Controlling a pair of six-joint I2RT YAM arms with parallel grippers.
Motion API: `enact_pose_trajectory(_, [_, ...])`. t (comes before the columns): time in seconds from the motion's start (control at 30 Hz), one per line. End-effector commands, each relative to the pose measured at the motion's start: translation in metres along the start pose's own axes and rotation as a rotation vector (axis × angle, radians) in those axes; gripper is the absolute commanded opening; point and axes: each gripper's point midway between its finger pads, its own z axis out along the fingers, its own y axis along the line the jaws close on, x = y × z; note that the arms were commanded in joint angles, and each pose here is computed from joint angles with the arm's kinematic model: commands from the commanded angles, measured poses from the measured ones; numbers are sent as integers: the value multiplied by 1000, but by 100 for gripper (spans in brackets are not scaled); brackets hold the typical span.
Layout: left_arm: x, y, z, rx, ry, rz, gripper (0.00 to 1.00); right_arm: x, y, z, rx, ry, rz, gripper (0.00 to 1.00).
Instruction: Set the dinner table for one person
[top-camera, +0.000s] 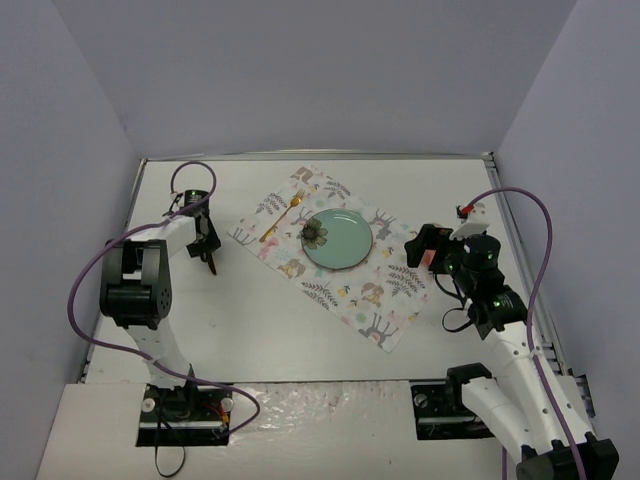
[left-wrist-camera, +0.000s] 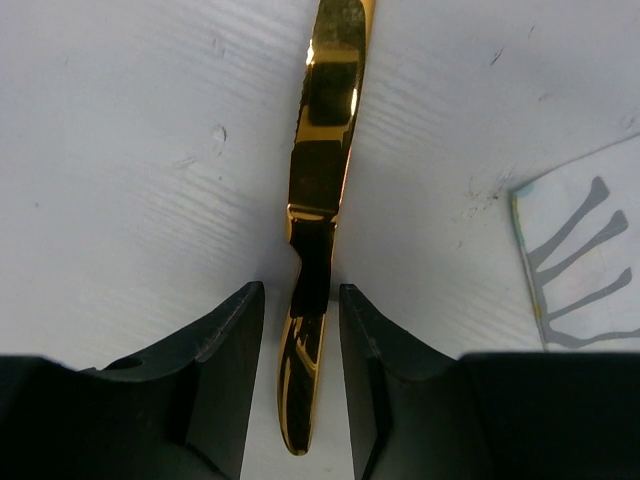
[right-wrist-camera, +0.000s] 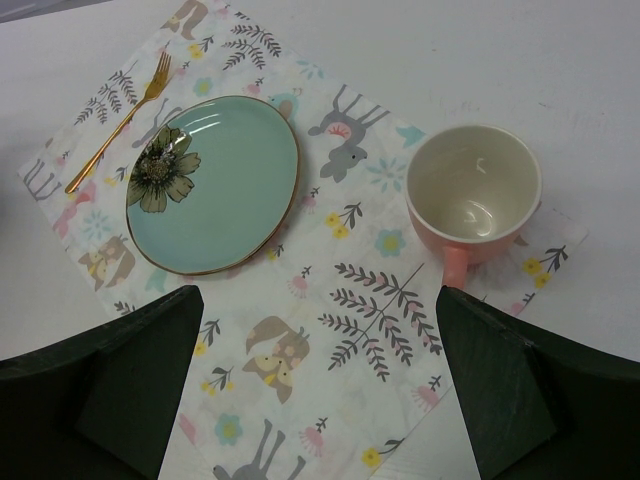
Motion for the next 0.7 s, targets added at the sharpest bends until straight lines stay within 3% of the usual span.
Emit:
enact_pose_trajectory(0.0, [-17,-4,1,3,-12,28,32,-22,10,1,-39,-80,-10,100])
enact_pose_trajectory(0.23, [-16,-2,3,-2,0,18,31,-22,10,1,-37,-80,-9,100])
enact_pose_trajectory(0.53, [-3,2,6,-17,28,0,21,-21,9,0,-37,-80,-10,100])
enact_pose_trajectory(0.67, [-3,3,4,-15,31,4,6,-19,8,0,-32,-79,-9,100])
